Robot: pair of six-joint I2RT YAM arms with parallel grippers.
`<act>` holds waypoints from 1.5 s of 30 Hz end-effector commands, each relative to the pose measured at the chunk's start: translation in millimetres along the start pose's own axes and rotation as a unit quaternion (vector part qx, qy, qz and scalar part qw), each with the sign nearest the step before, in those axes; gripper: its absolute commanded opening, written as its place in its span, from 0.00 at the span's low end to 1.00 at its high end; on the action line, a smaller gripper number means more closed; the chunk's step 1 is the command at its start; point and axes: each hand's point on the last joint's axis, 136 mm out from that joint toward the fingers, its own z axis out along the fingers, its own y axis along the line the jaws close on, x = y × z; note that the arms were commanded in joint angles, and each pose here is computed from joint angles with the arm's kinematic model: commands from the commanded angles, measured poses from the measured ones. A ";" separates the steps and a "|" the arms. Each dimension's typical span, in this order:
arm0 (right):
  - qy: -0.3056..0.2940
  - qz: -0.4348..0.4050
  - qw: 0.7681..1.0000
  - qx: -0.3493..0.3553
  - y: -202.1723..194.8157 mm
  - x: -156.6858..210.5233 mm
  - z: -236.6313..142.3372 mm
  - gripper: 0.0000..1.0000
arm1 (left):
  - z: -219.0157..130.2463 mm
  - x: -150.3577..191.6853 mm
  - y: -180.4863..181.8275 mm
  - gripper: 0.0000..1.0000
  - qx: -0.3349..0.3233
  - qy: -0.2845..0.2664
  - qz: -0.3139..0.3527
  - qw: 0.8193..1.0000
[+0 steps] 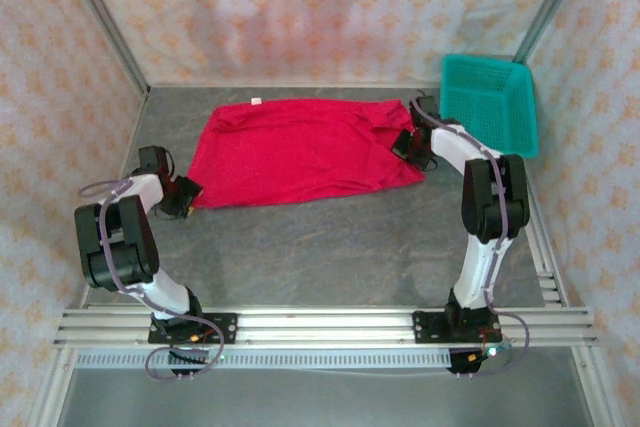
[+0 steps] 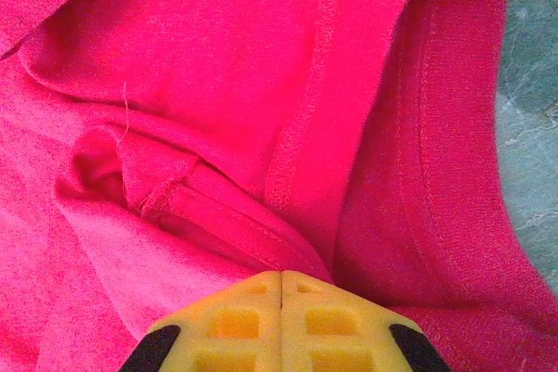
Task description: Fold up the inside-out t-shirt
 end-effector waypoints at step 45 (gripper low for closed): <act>-0.062 0.100 0.983 -0.144 -29.3 121.1 -149.9 0.48 | -61.4 29.7 -94.7 0.44 0.031 -0.048 0.164 0.985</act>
